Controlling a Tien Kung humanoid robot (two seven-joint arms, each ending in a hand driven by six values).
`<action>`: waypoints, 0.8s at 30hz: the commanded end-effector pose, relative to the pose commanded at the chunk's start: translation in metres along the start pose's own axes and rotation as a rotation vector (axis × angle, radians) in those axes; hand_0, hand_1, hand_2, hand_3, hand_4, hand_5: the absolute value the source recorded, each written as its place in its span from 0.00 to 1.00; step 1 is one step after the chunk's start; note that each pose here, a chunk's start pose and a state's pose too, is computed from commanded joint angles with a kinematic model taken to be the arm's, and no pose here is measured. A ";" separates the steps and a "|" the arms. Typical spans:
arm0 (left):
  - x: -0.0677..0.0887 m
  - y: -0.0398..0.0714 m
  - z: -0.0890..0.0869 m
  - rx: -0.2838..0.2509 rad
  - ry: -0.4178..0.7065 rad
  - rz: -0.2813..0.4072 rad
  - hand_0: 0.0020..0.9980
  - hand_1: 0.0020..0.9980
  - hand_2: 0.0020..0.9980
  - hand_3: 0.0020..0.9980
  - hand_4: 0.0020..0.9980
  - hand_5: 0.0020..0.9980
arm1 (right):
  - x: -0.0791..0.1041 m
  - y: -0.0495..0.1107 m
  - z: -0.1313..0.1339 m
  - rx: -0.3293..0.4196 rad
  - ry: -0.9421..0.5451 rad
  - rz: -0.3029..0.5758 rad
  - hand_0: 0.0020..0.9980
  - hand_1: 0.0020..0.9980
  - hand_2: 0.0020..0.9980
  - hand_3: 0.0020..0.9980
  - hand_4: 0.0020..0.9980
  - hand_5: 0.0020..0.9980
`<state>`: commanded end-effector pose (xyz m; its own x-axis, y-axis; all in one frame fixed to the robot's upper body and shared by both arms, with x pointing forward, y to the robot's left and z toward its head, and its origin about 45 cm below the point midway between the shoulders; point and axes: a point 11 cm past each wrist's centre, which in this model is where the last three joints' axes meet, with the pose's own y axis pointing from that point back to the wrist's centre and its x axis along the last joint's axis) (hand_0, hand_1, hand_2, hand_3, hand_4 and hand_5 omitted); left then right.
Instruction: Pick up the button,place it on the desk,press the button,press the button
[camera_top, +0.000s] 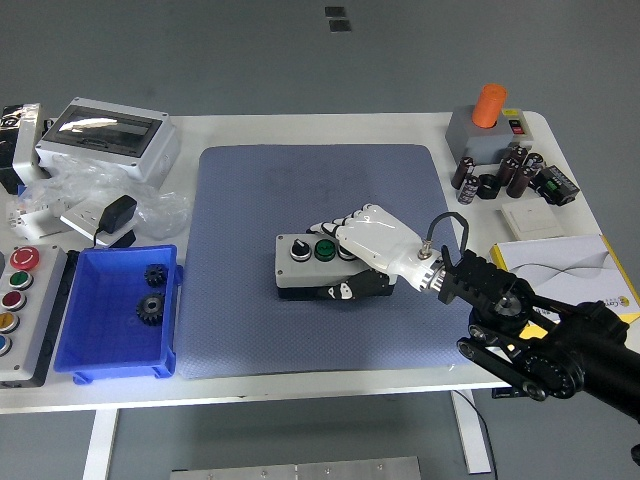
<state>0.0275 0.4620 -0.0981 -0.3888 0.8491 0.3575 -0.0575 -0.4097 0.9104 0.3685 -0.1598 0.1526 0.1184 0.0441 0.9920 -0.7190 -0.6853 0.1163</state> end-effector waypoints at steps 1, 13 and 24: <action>0.000 0.000 0.000 0.000 0.000 0.000 0.63 0.63 0.58 0.72 0.66 0.16 | 0.000 0.000 0.000 -0.002 0.000 -0.002 0.38 0.57 0.63 0.68 0.44 0.00; 0.000 0.000 0.001 -0.002 0.001 -0.001 0.63 0.63 0.58 0.72 0.66 0.17 | -0.003 0.001 0.001 -0.011 -0.003 -0.015 0.59 0.69 0.73 0.79 0.63 0.01; -0.001 0.000 0.001 -0.002 -0.001 -0.002 0.63 0.63 0.58 0.71 0.66 0.17 | -0.001 0.001 0.002 -0.014 -0.020 -0.025 0.60 0.70 0.75 0.81 0.65 0.01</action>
<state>0.0287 0.4618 -0.0980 -0.3875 0.8502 0.3563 -0.0603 -0.4091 0.9105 0.3689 -0.1619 0.1519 0.1501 0.0463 0.9876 -0.7252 -0.6738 0.1418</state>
